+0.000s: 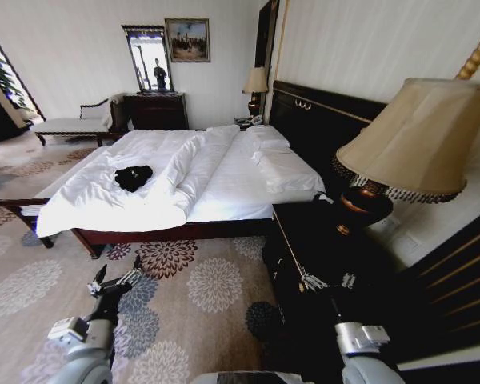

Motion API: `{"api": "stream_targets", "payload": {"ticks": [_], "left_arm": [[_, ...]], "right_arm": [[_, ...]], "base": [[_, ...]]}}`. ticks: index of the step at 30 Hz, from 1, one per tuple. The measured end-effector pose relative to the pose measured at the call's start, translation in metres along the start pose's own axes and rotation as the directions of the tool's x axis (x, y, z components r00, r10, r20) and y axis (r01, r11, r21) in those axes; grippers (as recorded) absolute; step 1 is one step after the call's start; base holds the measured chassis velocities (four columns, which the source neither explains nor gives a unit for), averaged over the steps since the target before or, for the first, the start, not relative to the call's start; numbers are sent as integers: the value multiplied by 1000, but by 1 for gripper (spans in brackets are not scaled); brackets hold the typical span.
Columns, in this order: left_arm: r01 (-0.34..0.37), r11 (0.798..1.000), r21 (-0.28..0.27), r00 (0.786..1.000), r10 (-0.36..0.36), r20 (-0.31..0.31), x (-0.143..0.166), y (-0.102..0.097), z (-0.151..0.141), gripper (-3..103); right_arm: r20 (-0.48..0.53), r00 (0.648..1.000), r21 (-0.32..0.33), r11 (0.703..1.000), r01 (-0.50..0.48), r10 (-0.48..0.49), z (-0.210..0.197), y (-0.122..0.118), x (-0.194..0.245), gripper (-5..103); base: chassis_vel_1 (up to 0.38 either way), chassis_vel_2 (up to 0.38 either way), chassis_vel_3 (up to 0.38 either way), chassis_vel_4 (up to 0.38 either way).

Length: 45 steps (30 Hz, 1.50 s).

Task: Fold the clothes on the bed.

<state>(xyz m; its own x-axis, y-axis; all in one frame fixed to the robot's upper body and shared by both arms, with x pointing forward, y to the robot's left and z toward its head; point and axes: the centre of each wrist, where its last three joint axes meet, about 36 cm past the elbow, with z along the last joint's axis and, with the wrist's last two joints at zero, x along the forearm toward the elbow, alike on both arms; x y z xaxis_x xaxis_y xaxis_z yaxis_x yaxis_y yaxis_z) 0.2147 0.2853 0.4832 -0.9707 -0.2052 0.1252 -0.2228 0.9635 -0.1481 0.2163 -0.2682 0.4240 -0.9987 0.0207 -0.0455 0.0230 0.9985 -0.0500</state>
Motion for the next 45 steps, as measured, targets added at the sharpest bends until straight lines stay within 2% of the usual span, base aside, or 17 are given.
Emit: {"api": "stream_targets", "payload": {"ticks": [15, 18, 37, 45], "left_arm": [[1, 1000, 2, 1000, -1, 1, 0, 0, -1, 100], [-1, 1000, 2, 1000, 1, 1, 0, 0, -1, 100], [-3, 1000, 4, 1000, 3, -1, 1, -1, -1, 100], [-12, 1000, 0, 1000, 12, -3, 0, 0, 0, 100]], "right_arm": [[5, 1000, -6, 1000, 2, -1, -1, 1, 0, 100], [39, 999, -12, 1000, 2, -2, 0, 0, 0, 100], [17, 1000, 38, 999, 25, -25, 3, -2, 4, 100], [19, 1000, 38, 999, 20, -20, 5, -1, 9, 100]], "base": [[0, 0, 0, 0], [0, 0, 0, 0], [0, 0, 0, 0], [-26, 23, 26, -25]]}}
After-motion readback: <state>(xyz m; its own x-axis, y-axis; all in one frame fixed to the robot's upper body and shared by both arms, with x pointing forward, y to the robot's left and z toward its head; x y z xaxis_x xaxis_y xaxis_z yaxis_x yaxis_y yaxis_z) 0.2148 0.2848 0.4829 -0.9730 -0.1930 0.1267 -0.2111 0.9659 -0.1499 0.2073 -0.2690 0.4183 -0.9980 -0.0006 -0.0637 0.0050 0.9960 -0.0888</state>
